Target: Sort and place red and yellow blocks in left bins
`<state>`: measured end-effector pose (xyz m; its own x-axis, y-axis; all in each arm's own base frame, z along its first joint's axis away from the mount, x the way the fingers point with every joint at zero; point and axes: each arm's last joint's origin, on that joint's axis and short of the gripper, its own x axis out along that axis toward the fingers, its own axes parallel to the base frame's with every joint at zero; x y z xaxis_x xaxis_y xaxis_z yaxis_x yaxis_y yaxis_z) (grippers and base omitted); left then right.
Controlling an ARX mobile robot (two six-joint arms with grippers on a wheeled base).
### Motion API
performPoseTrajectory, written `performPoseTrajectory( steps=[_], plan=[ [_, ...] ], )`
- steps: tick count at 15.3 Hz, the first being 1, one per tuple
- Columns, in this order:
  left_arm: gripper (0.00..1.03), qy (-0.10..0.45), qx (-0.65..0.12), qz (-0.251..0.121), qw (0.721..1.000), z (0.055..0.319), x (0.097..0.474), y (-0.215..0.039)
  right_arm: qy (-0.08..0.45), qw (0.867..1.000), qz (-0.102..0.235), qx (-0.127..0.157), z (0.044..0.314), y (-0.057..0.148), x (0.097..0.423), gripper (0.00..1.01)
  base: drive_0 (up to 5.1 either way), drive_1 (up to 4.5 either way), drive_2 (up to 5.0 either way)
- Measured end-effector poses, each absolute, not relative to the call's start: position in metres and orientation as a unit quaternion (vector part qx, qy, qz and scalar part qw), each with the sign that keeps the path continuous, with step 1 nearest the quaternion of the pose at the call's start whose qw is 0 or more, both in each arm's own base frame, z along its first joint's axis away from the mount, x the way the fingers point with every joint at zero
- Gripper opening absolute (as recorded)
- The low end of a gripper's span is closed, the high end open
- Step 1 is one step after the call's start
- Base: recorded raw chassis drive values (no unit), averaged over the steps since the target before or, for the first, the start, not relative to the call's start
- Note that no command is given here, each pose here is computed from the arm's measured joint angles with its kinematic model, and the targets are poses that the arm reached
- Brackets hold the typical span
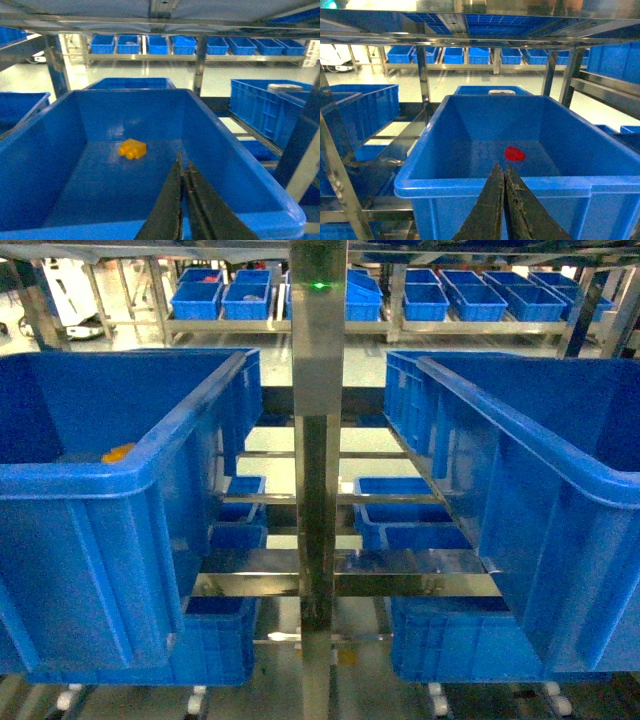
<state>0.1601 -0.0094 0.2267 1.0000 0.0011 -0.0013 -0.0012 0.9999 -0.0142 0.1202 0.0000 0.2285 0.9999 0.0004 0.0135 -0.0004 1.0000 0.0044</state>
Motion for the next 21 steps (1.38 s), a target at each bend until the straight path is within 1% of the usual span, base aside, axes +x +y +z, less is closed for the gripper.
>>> performPoseTrajectory(
  steps=[1, 5, 7, 12, 17, 21],
  plan=[
    [0.01, 0.001, -0.008, -0.006, 1.000, 0.225, 0.159, -0.008, -0.007, 1.000, 0.000, 0.001, 0.226, 0.000, 0.120, 0.02, 0.0, 0.00, 0.0],
    [0.02, 0.003, -0.006, 0.009, 1.000, 0.214, 0.152, 0.001, 0.002, 1.000, 0.000, 0.001, 0.214, 0.000, 0.118, 0.02, 0.0, 0.00, 0.0],
    [0.02, 0.003, -0.006, 0.011, 1.000, 0.211, 0.150, 0.001, 0.004, 1.000, -0.001, 0.001, 0.210, 0.000, 0.117, 0.02, 0.0, 0.00, 0.0],
    [0.02, 0.000, -0.005, -0.002, 1.000, 0.203, 0.143, -0.001, 0.002, 1.000, 0.000, 0.001, 0.202, 0.000, 0.115, 0.02, 0.0, 0.00, 0.0],
    [0.02, 0.002, -0.006, 0.000, 1.000, 0.196, 0.137, 0.000, -0.002, 1.000, 0.000, 0.001, 0.196, 0.000, 0.112, 0.02, 0.0, 0.00, 0.0],
    [0.02, 0.002, -0.006, 0.000, 1.000, 0.183, 0.126, 0.000, 0.001, 1.000, 0.000, 0.001, 0.183, 0.000, 0.108, 0.02, 0.0, 0.00, 0.0]
  ],
)
